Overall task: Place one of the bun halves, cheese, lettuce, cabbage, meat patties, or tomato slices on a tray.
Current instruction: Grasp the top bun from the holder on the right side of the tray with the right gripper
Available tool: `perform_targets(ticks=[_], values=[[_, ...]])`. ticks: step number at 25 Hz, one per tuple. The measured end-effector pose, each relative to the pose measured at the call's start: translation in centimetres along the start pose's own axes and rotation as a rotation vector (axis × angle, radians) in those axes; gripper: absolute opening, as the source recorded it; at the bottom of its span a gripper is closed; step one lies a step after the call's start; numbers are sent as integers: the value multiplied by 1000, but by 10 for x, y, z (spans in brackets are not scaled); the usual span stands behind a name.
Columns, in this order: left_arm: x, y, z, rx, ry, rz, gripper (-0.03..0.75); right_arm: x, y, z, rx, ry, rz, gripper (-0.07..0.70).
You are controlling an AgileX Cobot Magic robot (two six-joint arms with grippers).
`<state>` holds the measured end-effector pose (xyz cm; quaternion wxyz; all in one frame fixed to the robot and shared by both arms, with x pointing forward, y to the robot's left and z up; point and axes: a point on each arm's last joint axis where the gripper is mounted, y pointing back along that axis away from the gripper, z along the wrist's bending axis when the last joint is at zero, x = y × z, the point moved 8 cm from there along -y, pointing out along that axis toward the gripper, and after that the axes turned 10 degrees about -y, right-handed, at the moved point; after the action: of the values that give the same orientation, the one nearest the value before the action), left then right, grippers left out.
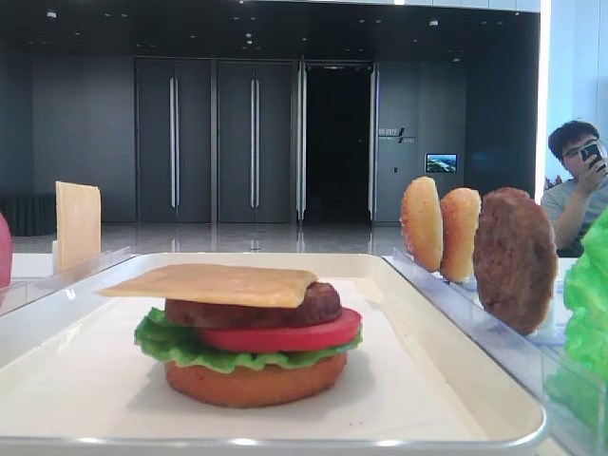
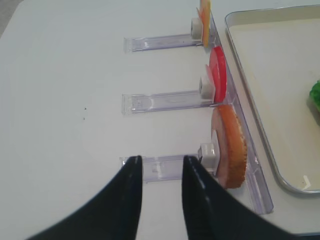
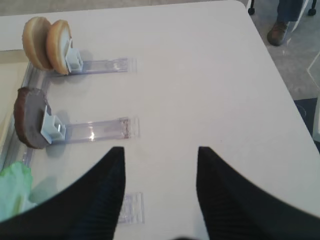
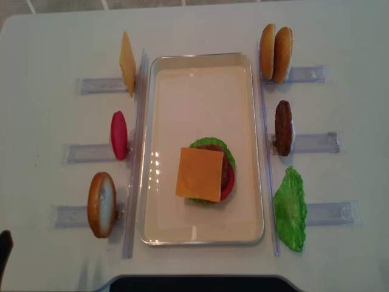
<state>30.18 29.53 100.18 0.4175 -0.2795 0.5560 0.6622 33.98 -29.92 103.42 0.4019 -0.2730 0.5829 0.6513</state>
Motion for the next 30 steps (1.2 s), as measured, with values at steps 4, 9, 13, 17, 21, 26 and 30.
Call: perform_targets(ticks=[4, 9, 13, 17, 21, 26, 30], values=[[0, 0, 0, 0, 0, 0, 213, -43, -22, 9, 9, 3, 44, 348], [0, 0, 0, 0, 0, 0, 213, -92, -74, 21, 35, 18, 205, 348], [0, 0, 0, 0, 0, 0, 213, -119, -117, 27, 66, 25, 362, 348], [0, 0, 0, -3, 1, 1, 213, -130, -162, 32, 83, 24, 531, 348], [0, 0, 1, -4, 2, 1, 213, -140, -202, 38, 80, 21, 619, 348], [0, 0, 1, -4, 2, 2, 213, -153, -236, 44, 64, 30, 630, 348], [0, 0, 1, -5, 2, 2, 213, -150, -248, 43, 65, 39, 650, 348]])
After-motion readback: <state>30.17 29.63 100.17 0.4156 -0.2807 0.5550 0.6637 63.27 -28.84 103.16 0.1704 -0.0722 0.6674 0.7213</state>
